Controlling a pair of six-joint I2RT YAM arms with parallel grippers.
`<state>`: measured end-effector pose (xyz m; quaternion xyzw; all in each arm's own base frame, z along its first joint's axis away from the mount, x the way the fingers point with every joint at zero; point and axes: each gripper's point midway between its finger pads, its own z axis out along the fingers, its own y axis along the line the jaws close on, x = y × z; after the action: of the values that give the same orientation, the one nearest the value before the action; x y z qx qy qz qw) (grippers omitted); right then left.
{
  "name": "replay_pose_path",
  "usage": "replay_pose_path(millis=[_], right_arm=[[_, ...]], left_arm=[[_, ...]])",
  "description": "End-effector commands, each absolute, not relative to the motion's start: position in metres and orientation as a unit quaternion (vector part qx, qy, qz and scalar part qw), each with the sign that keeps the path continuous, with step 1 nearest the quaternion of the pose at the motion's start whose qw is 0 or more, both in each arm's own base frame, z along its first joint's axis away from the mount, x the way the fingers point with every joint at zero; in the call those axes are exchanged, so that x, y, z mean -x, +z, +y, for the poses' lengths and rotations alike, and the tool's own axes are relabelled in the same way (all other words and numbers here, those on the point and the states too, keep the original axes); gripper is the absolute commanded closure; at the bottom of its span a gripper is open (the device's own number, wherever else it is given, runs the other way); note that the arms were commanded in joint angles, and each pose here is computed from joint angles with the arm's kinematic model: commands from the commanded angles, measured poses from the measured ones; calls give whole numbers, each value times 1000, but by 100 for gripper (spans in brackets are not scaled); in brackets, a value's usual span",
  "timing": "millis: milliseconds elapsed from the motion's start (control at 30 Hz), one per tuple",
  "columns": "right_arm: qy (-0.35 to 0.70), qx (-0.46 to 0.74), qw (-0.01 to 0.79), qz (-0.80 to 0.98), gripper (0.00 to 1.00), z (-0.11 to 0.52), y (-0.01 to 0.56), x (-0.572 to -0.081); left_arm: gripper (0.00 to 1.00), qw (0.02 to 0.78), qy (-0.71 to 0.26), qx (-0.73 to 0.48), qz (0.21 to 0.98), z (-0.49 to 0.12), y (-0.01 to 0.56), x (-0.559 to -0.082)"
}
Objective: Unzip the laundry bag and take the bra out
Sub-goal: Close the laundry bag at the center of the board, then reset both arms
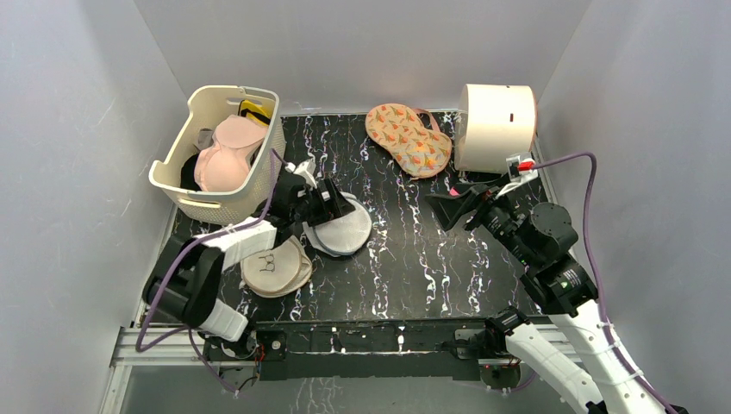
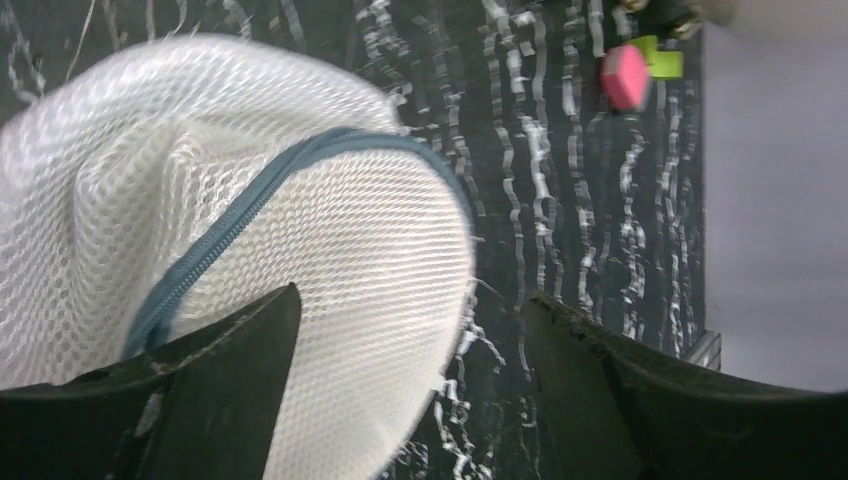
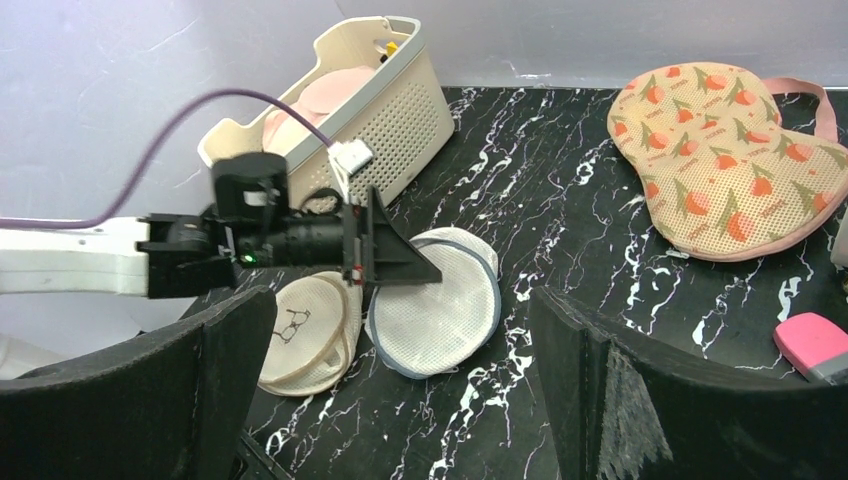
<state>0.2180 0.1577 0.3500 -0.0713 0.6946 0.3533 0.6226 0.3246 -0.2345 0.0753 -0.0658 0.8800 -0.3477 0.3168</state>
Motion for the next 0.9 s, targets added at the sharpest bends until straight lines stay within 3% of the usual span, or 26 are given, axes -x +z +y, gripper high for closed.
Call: replay_pose_path(millis=[0,133,300,433,667,867], right_arm=[[354,67,622,696,2,159,349,-224],[334,62,612,714,2,157,341,-231],[258,36,590,764,2,141,317,-251],[185,18,580,793,2,123,313,-270],[146,9,624,768,2,106,360,-277],[141,8,660,738,2,98,394,-272]], left_arm=[[13,404,-378,-4,833,-237,169,-331],[2,455,-348,-9,820,-218,204,-330],[2,527,-230,50,816,-156,222,-325],[2,590,-157,51,790,-116,274,-313],[2,712,-91,64,693,-58,410,-270],[2,735,-91,43,671,-50,465,-248]])
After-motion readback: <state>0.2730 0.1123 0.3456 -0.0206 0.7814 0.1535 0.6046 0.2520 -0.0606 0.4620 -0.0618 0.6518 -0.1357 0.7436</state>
